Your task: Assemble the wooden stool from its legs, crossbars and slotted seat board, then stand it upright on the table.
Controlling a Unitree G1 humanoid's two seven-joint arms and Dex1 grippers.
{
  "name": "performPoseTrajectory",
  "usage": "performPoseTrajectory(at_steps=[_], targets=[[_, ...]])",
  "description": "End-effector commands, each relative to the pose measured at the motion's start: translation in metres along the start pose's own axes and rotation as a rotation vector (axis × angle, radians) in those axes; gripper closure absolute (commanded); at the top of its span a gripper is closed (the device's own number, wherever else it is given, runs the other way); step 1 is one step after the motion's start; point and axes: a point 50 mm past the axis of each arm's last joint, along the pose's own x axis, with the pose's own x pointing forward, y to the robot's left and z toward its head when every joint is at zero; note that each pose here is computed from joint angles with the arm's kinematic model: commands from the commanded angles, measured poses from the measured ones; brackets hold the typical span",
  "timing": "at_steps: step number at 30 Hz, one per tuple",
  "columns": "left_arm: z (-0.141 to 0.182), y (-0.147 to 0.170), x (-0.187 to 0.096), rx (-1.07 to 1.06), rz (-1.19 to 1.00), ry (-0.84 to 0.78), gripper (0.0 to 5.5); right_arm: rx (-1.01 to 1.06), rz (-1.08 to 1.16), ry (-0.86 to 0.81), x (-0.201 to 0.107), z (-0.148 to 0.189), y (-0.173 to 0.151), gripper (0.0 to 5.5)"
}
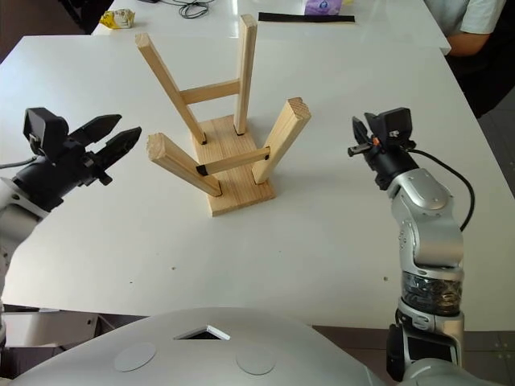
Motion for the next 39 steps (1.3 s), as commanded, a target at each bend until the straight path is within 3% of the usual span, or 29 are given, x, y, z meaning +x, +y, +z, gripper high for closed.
performPoseTrajectory(at_steps=[1,6,10,13,16,20,28,35,39], targets=[[-0.030,-0.022,-0.016,0.122,0.225,-0.030,3.20,-0.026,-0.049,-0.016,-0.005,0.007,-0.008,4.41],[-0.029,-0.052,-0.012,0.142,0.082,-0.125,3.20,-0.039,0.186,-0.042,0.006,0.016,0.034,4.41],[-0.018,-0.048,0.012,0.165,0.018,-0.177,3.20,0.019,0.468,-0.100,0.010,0.034,0.099,4.41],[-0.003,-0.055,0.031,0.156,-0.050,-0.231,3.20,0.030,0.701,-0.139,-0.010,0.046,0.146,4.41],[0.003,-0.067,0.039,0.134,-0.099,-0.239,3.20,-0.015,0.833,-0.136,-0.025,0.047,0.167,4.41],[-0.013,-0.070,0.041,0.128,-0.102,-0.151,3.20,-0.053,0.757,-0.077,-0.020,0.036,0.156,4.41],[-0.032,-0.015,0.038,0.196,0.035,-0.024,3.20,-0.043,0.499,-0.007,-0.014,0.023,0.113,4.41],[-0.034,0.020,0.007,0.258,0.187,0.014,3.20,-0.061,0.102,0.036,-0.007,0.014,0.038,4.41],[-0.022,0.011,-0.007,0.279,0.241,-0.059,3.20,-0.021,-0.071,0.014,-0.014,0.015,0.022,4.41]])
